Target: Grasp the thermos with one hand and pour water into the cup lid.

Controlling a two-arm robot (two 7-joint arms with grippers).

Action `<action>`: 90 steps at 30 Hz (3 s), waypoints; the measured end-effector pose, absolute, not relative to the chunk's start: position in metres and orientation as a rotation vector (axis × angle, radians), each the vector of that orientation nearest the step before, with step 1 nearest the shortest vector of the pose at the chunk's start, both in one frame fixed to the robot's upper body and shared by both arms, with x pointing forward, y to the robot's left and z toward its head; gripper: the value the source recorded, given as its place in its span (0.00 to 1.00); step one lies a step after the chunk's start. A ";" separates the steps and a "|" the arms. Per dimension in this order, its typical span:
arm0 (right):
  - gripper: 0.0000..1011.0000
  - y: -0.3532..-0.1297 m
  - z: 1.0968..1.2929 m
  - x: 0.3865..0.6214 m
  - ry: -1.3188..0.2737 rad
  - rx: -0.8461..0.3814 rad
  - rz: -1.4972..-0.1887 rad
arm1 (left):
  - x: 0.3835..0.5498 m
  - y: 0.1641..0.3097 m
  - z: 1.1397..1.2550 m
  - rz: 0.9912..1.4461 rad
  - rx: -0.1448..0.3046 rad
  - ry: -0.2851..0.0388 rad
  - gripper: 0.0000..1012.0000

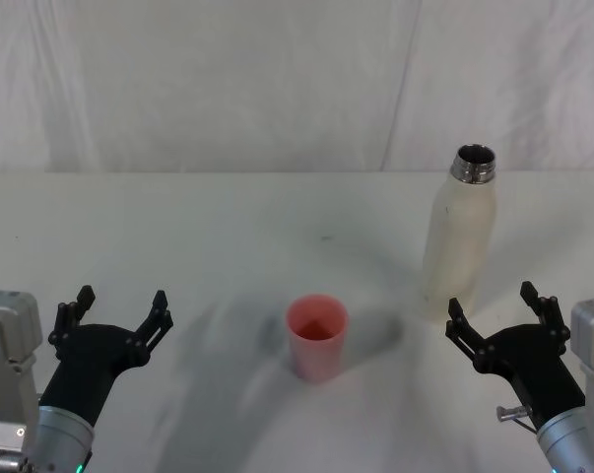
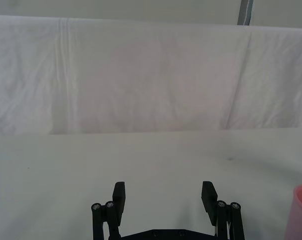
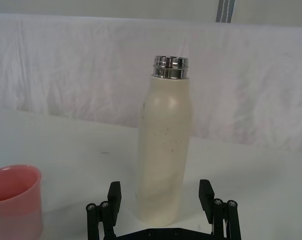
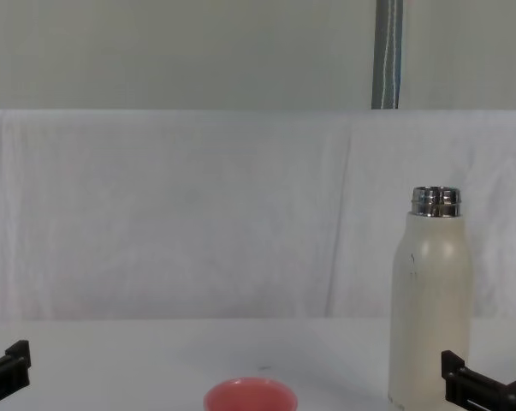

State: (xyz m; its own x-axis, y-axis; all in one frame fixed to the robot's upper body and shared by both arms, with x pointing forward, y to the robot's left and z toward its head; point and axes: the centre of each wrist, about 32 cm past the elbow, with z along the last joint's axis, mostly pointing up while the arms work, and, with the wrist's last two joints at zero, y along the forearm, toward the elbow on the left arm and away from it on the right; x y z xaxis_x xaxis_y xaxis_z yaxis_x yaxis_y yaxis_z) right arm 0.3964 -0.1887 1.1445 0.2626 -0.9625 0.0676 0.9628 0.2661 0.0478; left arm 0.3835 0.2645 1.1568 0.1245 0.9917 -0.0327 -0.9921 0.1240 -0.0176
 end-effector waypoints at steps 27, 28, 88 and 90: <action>0.99 -0.189 1.145 0.396 -0.089 -0.003 -1.302 | 0.383 0.265 1.157 1.446 -0.038 0.014 0.99; 0.99 -0.189 1.145 0.396 -0.089 -0.003 -1.302 | 0.384 0.265 1.157 1.446 -0.038 0.014 0.99; 0.99 -0.189 1.144 0.398 -0.069 0.013 -1.295 | 0.384 0.265 1.157 1.446 -0.038 0.014 0.99; 0.99 -0.189 1.144 0.398 -0.063 0.015 -1.293 | 0.384 0.265 1.157 1.446 -0.038 0.014 0.99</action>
